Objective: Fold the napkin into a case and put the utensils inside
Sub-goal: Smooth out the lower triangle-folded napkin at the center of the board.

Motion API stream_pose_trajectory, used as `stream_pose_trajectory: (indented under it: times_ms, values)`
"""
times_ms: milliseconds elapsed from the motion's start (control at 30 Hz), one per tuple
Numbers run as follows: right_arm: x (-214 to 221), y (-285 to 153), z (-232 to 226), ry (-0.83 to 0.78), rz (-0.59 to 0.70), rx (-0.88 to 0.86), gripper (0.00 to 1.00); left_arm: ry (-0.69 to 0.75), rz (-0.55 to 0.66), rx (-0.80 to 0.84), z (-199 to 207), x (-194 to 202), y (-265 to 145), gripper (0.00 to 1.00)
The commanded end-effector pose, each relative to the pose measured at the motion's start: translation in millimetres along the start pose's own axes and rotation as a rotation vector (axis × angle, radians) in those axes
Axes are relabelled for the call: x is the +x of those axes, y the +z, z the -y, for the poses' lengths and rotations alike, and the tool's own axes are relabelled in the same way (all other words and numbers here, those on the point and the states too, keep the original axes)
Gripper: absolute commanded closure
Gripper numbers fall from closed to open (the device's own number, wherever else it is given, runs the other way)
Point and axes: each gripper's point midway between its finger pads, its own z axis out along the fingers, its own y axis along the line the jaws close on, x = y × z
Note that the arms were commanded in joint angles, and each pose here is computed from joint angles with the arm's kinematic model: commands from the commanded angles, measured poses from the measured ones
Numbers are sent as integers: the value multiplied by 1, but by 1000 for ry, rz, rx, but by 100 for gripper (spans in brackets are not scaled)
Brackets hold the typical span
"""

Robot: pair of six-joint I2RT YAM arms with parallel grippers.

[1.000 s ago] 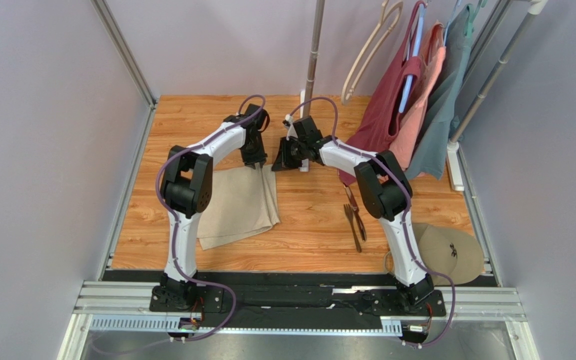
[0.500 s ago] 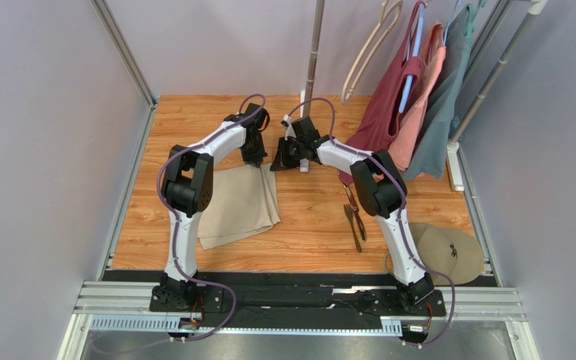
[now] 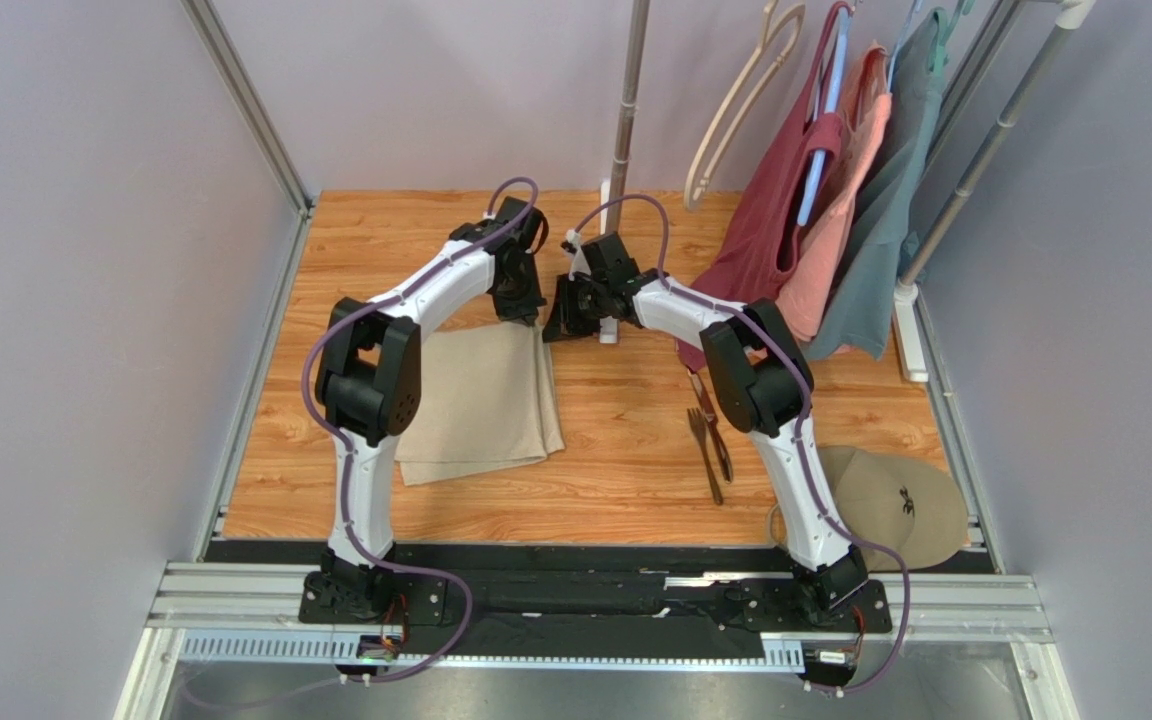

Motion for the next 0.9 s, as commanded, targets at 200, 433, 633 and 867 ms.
stream_pose_trajectory:
  times_ms: [200, 433, 633, 867]
  values:
    - [-12, -2, -2, -21, 16, 3, 100, -38, 6, 66, 25, -11, 16, 100]
    - [-30, -22, -1, -1, 46, 21, 100, -12, 16, 105, 33, -16, 8, 78]
    - [-33, -52, -12, -14, 36, 54, 100, 29, 66, 154, 36, -2, -55, 62]
    - [35, -83, -32, 13, -48, 34, 92, 123, -42, 147, 28, 93, -78, 63]
